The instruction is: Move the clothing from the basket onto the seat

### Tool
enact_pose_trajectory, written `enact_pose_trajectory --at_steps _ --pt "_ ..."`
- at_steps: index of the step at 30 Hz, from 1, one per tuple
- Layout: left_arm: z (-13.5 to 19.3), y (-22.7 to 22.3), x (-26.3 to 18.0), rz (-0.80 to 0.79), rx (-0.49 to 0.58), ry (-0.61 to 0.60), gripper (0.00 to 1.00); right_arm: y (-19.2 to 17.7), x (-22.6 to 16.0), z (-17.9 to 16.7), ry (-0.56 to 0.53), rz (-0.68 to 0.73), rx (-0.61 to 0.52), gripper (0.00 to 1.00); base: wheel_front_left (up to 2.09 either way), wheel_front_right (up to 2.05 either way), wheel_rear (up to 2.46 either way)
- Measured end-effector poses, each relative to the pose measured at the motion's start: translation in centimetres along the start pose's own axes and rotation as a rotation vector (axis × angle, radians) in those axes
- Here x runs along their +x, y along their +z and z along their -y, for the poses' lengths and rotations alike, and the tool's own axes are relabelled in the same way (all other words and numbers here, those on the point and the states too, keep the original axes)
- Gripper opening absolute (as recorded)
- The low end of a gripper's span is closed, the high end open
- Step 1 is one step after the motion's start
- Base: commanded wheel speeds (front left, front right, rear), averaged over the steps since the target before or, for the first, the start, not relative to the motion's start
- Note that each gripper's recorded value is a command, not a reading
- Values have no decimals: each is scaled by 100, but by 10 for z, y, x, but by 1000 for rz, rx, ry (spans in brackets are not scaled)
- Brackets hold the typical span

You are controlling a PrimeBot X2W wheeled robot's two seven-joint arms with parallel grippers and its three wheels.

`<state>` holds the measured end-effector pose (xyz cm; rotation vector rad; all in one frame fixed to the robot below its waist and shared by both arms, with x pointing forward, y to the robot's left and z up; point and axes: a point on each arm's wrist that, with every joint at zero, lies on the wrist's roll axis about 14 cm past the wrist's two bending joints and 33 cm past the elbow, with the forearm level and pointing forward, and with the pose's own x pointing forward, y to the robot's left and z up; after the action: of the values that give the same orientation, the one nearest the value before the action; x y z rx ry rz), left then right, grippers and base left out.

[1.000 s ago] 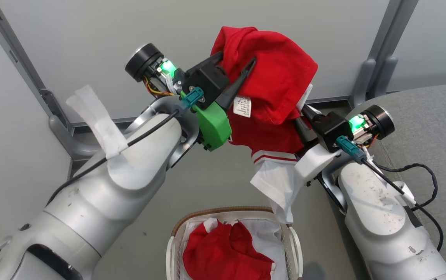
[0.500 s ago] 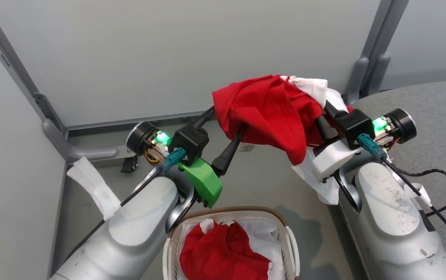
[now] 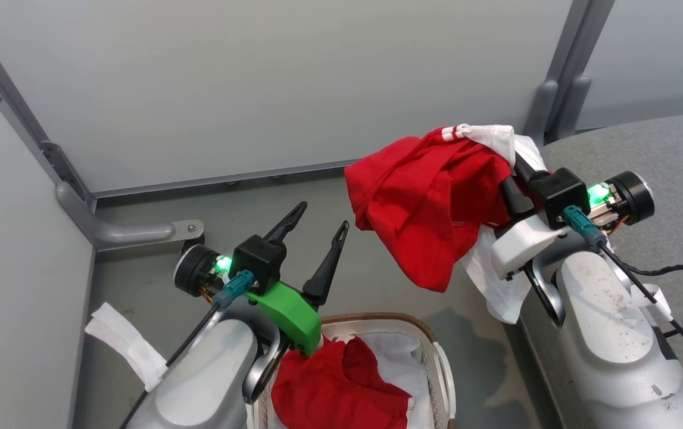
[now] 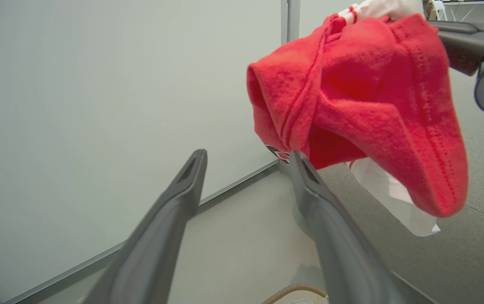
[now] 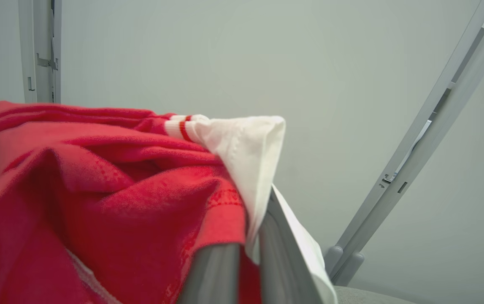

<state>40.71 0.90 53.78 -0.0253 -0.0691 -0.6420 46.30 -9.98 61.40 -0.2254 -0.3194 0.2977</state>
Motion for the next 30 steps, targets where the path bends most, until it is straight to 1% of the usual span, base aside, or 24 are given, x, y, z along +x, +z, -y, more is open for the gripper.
enact_pose_trajectory --at_steps 7,15,22,26,30 --pt "-5 -8 -6 1 -63 46 100 -5 -4 4 -12 -15 -3 0 0 0 0" --pt "3 -13 -2 5 -92 33 100 -15 -13 22 -65 -43 -3 0 0 0 0" --pt "23 -16 18 11 -104 -37 100 -26 -30 56 -155 -78 -22 0 0 0 0" --pt "40 -25 32 -6 -105 -98 100 -33 -47 80 -220 -108 -39 0 0 0 0" --pt "65 -32 46 -17 -119 -175 100 -40 -68 106 -296 -143 -56 0 0 0 0"
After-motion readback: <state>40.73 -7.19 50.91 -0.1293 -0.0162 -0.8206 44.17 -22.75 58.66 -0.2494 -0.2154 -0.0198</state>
